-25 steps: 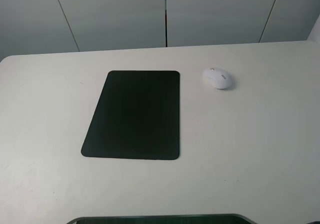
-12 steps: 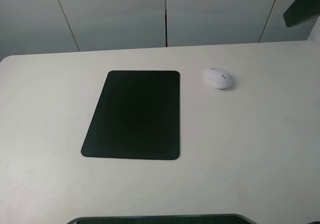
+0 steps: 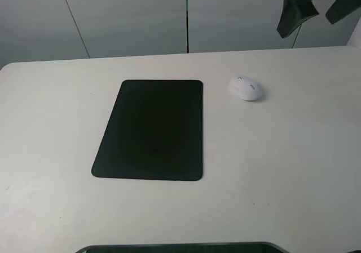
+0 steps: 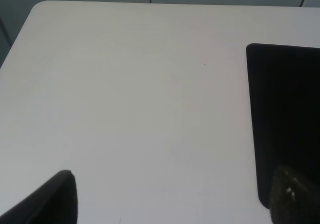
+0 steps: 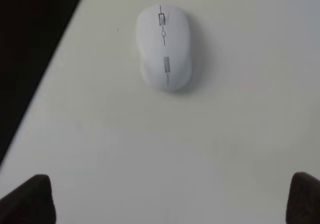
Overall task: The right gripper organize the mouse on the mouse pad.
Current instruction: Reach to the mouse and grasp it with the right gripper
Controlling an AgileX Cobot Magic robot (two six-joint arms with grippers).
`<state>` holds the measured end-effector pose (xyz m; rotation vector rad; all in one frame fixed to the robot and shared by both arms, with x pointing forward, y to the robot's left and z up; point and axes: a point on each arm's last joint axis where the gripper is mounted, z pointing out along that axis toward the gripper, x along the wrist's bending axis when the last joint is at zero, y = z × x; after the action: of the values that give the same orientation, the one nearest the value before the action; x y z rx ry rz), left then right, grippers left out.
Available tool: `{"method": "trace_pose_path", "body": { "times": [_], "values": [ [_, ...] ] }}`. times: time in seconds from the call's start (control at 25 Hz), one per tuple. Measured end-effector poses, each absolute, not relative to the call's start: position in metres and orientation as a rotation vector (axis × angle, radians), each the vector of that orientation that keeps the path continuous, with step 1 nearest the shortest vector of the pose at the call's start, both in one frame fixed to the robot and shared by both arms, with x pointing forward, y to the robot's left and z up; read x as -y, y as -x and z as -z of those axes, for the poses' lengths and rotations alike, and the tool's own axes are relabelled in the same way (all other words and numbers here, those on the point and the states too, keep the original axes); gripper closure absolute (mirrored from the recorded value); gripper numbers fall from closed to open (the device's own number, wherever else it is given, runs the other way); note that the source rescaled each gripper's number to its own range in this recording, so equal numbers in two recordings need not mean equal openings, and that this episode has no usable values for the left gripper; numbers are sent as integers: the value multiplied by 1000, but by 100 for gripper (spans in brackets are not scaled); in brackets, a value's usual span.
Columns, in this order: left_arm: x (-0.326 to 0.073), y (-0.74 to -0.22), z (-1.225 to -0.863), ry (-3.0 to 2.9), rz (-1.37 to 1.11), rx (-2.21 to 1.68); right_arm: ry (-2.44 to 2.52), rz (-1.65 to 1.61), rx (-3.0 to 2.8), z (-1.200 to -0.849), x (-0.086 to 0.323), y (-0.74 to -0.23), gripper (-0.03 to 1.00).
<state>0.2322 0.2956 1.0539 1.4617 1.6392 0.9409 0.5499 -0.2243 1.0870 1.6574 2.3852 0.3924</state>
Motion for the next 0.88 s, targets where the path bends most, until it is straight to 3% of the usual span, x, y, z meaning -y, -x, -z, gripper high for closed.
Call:
{"method": "trace_pose_path", "body": {
  "times": [0.32, 0.88],
  "values": [
    [-296, -232, -1054, -1462, -941, -1639, -1654, -160, -2464, -1040, 219, -591, -3],
    [-296, -232, -1054, -1461, -941, -1639, -1629, -45, -2555, -977, 204, -642, -3]
  ]
}}
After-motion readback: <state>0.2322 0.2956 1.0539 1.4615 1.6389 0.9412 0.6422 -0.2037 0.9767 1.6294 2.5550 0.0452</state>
